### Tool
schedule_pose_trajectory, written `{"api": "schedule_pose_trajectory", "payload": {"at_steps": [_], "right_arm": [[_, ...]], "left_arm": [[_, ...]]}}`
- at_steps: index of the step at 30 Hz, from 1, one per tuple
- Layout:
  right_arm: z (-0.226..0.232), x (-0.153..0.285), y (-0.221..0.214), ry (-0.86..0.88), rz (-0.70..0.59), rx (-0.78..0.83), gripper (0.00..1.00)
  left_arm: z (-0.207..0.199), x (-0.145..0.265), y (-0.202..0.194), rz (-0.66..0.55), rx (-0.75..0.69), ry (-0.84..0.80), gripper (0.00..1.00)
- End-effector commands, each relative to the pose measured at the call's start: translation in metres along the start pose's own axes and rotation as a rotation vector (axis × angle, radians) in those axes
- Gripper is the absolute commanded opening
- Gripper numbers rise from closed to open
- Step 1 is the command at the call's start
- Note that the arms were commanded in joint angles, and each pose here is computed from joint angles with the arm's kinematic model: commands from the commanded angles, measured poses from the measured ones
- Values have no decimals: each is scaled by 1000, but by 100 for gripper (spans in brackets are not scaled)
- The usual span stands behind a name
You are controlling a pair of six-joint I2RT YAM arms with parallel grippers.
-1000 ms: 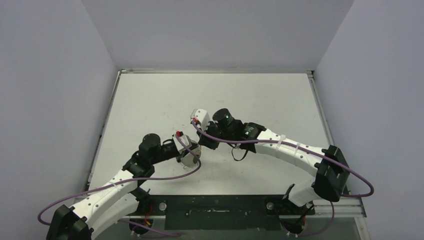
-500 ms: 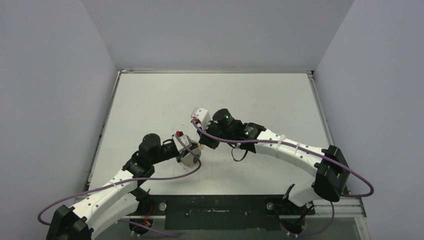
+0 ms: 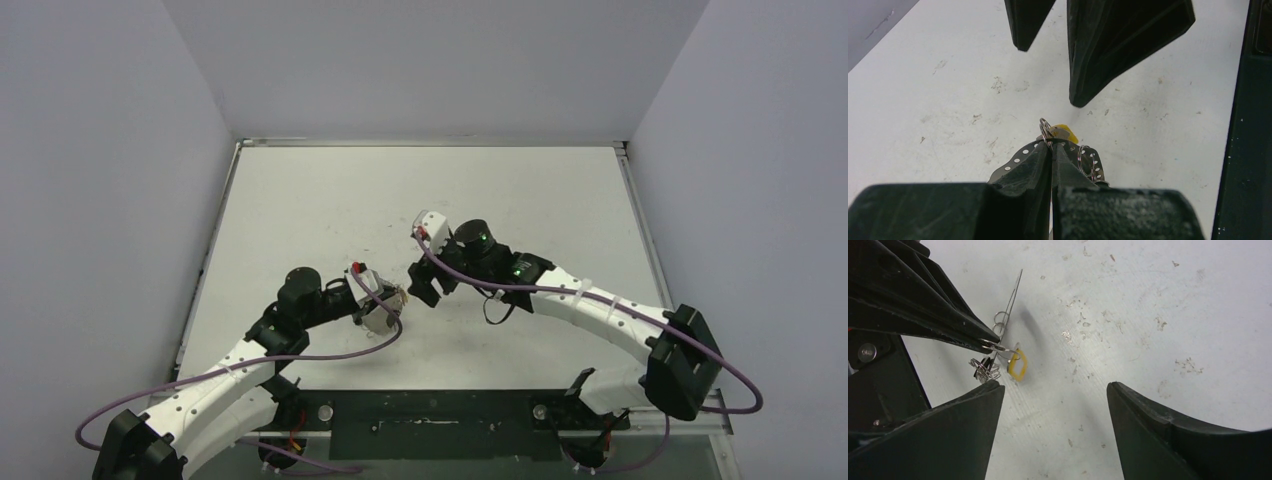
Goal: Put the keys on the keyring
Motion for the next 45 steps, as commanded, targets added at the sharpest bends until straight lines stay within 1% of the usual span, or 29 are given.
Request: {"api": "schedule_pose_trajectory", "payload": {"at_steps": [1,2,4,7,11,14,18,21,25,27,29,31,34,39,42,45], "right_arm": [[-9,24,36,-33,-252,43,80],[-8,26,36,-9,-268,78,83],[-8,29,36,-11,-300,123,85],[-6,27,33,11,-354,192,85],[0,20,31,74,-457,311,85],[5,13,33,161,-504,384,84],[9,2,38,278,-522,417,75],[9,-3,38,290,-540,432,69],[8,-4,32,272,-542,455,51],[7,-5,28,261,-531,454,45],[6,-5,25,262,-523,452,35],[6,-6,21,268,-512,444,30],[6,-6,16,280,-498,433,29],[8,-5,9,305,-480,430,35],[9,-4,6,307,-475,433,36],[10,-4,5,317,-482,439,31]], "left_arm": [[-4,-1,16,-81,-49,-34,0],[-4,-1,15,-80,-52,-36,0],[-5,0,15,-82,-66,-49,0],[-7,1,15,-89,-94,-69,0],[-11,2,15,-98,-125,-116,0],[-16,2,16,-114,-148,-170,0],[-19,2,16,-126,-159,-198,0],[-19,2,15,-123,-159,-196,0],[-19,2,16,-126,-162,-195,0],[-19,2,16,-127,-165,-193,0],[-19,3,16,-127,-166,-190,0],[-18,3,16,-125,-166,-185,0],[-18,4,14,-125,-164,-181,0],[-18,5,15,-134,-169,-168,0],[-18,5,16,-136,-172,-167,0],[-18,4,16,-134,-170,-173,0]]}}
Point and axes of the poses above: each gripper's point midway between its finger pads, its own x axis back along the fingers, its own z axis along the line the jaws close on, y = z × x, the point moved 8 cm from there along x, back along the fingers, and after that the axes turned 15 degrees about x, right-handed, at the moved point
